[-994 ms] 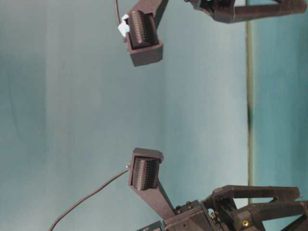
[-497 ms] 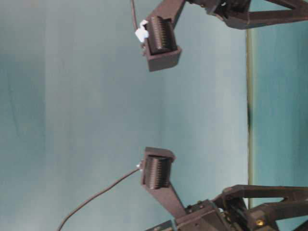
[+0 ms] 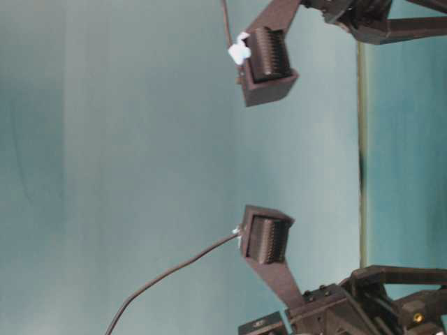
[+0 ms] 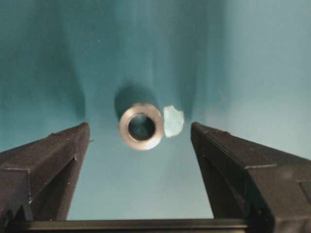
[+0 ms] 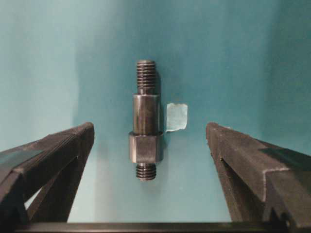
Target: Insert the washer onto the shaft with both hands.
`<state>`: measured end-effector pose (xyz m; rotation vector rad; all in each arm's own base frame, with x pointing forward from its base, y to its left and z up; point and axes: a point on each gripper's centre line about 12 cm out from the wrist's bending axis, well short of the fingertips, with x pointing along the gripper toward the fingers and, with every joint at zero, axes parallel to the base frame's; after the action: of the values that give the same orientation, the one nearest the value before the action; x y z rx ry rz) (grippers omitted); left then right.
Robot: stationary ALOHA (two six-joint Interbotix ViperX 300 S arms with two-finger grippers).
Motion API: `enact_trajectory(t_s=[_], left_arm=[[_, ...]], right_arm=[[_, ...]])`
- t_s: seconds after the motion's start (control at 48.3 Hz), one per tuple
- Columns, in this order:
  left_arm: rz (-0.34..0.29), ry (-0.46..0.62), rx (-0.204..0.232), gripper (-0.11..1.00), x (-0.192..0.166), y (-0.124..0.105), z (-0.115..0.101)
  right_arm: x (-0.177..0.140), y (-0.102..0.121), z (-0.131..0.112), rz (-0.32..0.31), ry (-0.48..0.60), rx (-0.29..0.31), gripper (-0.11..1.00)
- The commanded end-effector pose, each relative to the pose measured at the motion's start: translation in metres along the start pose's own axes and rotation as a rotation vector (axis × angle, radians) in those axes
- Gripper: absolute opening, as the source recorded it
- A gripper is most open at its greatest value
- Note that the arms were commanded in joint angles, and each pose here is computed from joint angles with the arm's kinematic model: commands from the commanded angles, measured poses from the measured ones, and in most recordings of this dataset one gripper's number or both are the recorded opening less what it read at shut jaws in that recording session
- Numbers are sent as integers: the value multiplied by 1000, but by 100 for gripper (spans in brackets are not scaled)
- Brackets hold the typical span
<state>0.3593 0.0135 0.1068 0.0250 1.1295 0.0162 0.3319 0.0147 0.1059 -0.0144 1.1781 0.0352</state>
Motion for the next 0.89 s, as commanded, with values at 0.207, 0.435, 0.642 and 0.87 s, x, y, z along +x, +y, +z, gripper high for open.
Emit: enact_trajectory(t_s=[0.207, 0.435, 0.642, 0.87], left_arm=[[0, -12, -35, 89, 2, 0, 5], [0, -18, -46, 89, 3, 0, 4], [-1, -22, -46, 89, 3, 0, 6], [0, -23, -48, 89, 3, 0, 6]], right_arm=[[2, 0, -1, 0, -28, -3, 81], [4, -2, -6, -3, -26, 3, 81], [5, -5, -10, -6, -28, 5, 80], [9, -7, -14, -10, -22, 9, 78]])
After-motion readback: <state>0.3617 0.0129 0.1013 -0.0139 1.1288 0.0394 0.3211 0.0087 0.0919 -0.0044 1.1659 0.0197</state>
